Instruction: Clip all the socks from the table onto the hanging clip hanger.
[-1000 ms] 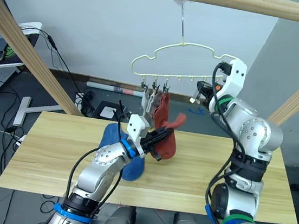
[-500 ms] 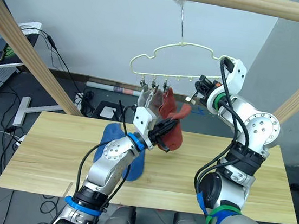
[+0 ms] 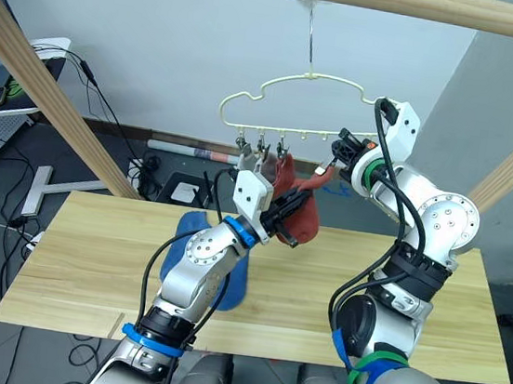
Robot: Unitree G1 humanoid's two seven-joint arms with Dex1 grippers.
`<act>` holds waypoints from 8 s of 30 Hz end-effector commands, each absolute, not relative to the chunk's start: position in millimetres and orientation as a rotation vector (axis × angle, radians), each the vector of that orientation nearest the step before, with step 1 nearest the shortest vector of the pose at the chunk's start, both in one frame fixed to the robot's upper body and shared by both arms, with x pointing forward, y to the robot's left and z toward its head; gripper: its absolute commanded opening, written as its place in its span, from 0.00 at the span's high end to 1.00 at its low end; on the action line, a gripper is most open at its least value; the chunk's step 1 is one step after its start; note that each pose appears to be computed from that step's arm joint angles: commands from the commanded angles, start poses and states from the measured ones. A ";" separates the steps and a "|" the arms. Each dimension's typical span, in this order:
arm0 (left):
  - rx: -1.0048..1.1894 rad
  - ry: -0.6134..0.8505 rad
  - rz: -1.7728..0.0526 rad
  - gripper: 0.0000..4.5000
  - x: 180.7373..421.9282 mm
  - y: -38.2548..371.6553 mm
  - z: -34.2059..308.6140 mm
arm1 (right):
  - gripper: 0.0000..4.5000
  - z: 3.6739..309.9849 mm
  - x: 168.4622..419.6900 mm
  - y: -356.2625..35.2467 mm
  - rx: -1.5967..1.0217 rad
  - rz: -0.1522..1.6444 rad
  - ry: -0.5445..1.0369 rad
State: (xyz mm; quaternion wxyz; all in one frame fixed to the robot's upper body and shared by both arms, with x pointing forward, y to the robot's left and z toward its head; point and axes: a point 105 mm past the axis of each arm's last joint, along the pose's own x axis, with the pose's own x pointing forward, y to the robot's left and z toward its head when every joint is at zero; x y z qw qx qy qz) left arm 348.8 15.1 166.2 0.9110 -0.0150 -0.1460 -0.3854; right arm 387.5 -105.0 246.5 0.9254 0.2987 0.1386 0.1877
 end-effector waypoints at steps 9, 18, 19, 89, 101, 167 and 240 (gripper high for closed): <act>-0.024 -0.353 -0.807 1.00 344.1 11.3 177.2 | 0.67 243.7 387.4 -111.4 0.636 0.357 0.296; -0.023 -0.350 -0.814 1.00 347.2 7.1 178.5 | 0.00 253.0 387.3 -112.2 0.662 0.375 0.270; -0.023 -0.350 -0.815 1.00 347.5 7.0 178.5 | 0.00 254.1 387.3 -112.6 0.666 0.377 0.266; 0.176 -0.310 -0.983 0.07 308.1 96.2 250.6 | 0.58 236.5 344.3 -103.0 -0.136 0.348 -0.252; 0.176 -0.318 -0.980 0.07 308.8 95.3 253.3 | 0.58 238.3 369.6 -107.7 -0.150 0.256 -0.250; 0.119 -0.363 -1.020 0.07 303.3 79.8 270.0 | 0.99 252.8 398.3 -104.1 -0.066 0.276 -0.275; -0.086 -0.138 -0.819 1.00 318.6 -2.1 131.4 | 1.00 253.6 390.6 -126.7 0.300 0.424 0.189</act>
